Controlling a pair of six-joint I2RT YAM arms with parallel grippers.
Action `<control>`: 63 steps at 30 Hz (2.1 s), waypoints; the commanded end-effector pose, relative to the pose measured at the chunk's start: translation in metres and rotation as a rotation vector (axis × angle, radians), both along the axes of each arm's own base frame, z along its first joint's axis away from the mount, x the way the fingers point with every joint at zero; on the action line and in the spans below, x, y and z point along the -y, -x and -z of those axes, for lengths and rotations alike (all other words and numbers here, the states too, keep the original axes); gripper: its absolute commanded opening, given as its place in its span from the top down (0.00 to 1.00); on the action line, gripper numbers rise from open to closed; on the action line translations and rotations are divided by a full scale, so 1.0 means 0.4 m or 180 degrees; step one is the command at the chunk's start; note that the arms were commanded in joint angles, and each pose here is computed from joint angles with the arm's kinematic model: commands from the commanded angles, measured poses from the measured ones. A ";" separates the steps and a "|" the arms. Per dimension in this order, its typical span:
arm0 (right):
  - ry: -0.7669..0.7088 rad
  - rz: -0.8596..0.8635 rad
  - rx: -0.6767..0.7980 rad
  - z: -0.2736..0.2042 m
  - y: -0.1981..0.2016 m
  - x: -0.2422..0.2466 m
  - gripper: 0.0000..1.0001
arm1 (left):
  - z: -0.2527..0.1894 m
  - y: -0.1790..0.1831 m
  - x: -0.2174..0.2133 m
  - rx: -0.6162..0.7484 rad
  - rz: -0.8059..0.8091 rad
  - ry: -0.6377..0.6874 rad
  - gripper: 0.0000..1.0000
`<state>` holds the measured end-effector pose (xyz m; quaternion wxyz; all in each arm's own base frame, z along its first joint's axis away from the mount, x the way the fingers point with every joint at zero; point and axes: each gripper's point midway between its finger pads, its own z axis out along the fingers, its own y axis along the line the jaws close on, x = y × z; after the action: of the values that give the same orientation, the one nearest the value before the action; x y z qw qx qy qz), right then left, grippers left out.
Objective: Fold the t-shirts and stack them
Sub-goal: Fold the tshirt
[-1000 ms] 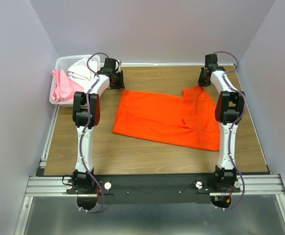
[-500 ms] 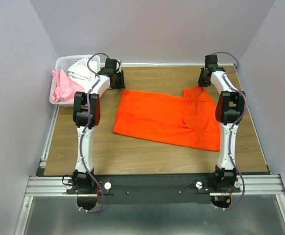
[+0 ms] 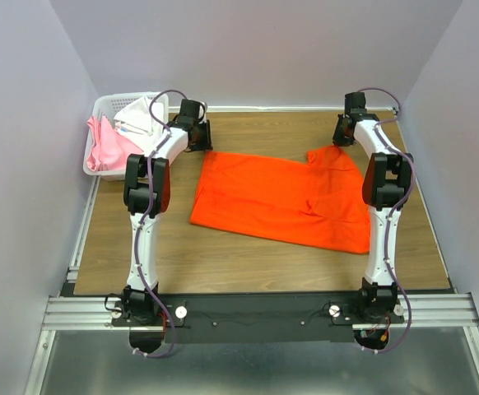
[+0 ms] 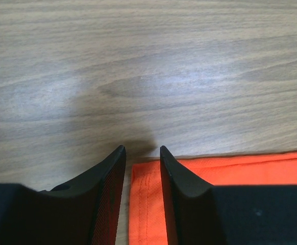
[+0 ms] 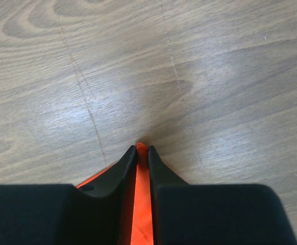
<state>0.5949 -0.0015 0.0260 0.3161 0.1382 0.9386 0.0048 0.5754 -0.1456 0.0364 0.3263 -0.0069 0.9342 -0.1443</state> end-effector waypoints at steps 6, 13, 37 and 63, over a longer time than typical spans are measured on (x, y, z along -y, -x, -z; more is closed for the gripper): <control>-0.0008 0.0028 -0.0323 0.046 0.066 0.000 0.80 | 0.024 0.082 0.005 -0.0277 -0.0009 -0.0153 0.60; -0.0028 0.0027 -0.0346 0.052 0.071 -0.005 0.81 | 0.027 0.080 0.004 -0.0251 -0.0002 -0.0176 0.72; 0.0110 0.0480 0.0452 -0.192 -0.054 0.075 1.00 | -0.083 -0.066 0.092 0.0324 0.0256 0.0441 1.00; -0.0217 0.0456 0.0531 -0.341 0.145 0.037 1.00 | -0.151 -0.057 0.079 0.0715 0.0613 0.0893 1.00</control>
<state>0.5606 -0.0218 0.1691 0.4033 0.2034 0.8921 0.0110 0.6023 -0.1736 0.0582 0.3769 0.0135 0.8779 -0.2950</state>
